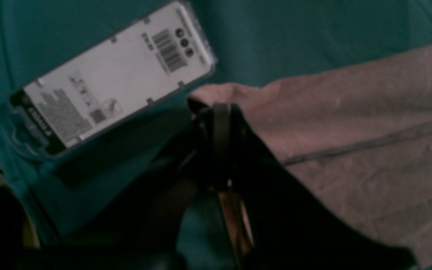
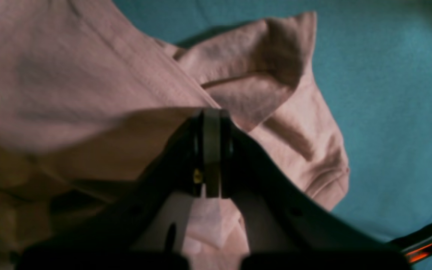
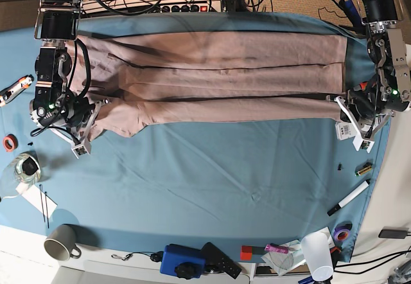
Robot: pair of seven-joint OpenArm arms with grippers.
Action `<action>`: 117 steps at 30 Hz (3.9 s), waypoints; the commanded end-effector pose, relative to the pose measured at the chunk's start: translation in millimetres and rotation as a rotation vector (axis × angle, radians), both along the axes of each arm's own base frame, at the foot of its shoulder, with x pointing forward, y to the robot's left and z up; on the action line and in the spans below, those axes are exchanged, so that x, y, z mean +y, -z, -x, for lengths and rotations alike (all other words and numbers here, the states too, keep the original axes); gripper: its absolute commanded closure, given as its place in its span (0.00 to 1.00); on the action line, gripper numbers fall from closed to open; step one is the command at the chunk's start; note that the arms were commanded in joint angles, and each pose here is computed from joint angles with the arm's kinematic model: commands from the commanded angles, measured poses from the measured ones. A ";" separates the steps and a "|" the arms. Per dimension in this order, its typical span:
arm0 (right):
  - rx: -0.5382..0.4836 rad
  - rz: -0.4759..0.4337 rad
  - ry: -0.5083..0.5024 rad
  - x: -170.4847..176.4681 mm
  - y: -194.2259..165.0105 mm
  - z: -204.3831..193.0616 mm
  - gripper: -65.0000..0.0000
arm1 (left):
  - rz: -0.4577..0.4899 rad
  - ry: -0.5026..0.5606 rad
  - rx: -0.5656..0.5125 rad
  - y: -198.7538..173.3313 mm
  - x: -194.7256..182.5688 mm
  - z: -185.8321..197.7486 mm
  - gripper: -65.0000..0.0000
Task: Fold the T-shirt properly
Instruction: 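Regrasp the sleeve fabric with the right gripper and smooth it flat, then pull the sleeve end outward with the right gripper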
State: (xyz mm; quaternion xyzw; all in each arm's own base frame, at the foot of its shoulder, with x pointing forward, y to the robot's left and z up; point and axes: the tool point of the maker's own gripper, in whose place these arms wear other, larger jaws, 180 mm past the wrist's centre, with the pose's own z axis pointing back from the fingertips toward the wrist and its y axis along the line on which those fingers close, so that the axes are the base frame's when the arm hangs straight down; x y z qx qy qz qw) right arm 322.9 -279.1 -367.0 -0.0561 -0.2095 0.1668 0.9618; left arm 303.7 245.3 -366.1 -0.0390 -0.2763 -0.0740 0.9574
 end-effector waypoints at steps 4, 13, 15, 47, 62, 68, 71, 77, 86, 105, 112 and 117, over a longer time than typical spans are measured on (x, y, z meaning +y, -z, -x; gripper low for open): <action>-0.056 0.010 0.047 -10.3 -16.4 -11.4 1.00 | -0.021 0.002 -0.047 -14.0 6.5 -9.7 1.00; -0.074 0.013 0.054 -10.6 -25.4 -16.2 1.00 | -0.021 0.002 -0.047 -14.0 6.5 -9.7 1.00; -0.121 0.002 0.078 -13.7 -38.3 -20.7 1.00 | -0.021 0.002 -0.047 -13.9 6.5 -9.6 1.00; -0.207 -0.402 0.336 -43.6 -13.8 28.2 0.60 | -0.018 0.002 -0.048 -14.1 6.0 -9.8 1.00; -0.196 -0.390 0.286 -40.1 -14.2 29.7 1.00 | -0.018 0.002 -0.047 -13.9 5.9 -9.6 1.00; -0.273 -0.348 0.206 -32.5 -42.2 19.7 1.00 | -0.018 0.002 -0.047 -13.9 5.9 -9.6 1.00; -0.324 -0.303 0.146 -24.7 -66.6 15.3 1.00 | -0.018 0.002 -0.047 -13.9 6.0 -9.6 1.00; -0.351 -0.206 0.122 -27.8 -83.2 15.2 1.00 | -0.018 0.002 -0.047 -13.9 5.9 -9.6 1.00; -0.306 -0.040 0.209 -61.0 -73.9 24.2 0.75 | -0.017 0.003 -0.047 -13.9 5.7 -9.6 1.00; -0.251 -0.292 0.328 -60.4 -12.3 24.3 0.72 | 0.011 0.007 -0.053 -14.8 0.4 -10.5 1.00; -0.236 -0.362 0.335 -32.8 3.8 24.7 0.72 | 0.030 0.010 -0.063 -16.2 -2.8 -11.8 1.00; -0.247 -0.371 0.333 -29.4 3.8 22.5 0.73 | 0.032 0.010 -0.063 -16.0 -3.4 -11.8 1.00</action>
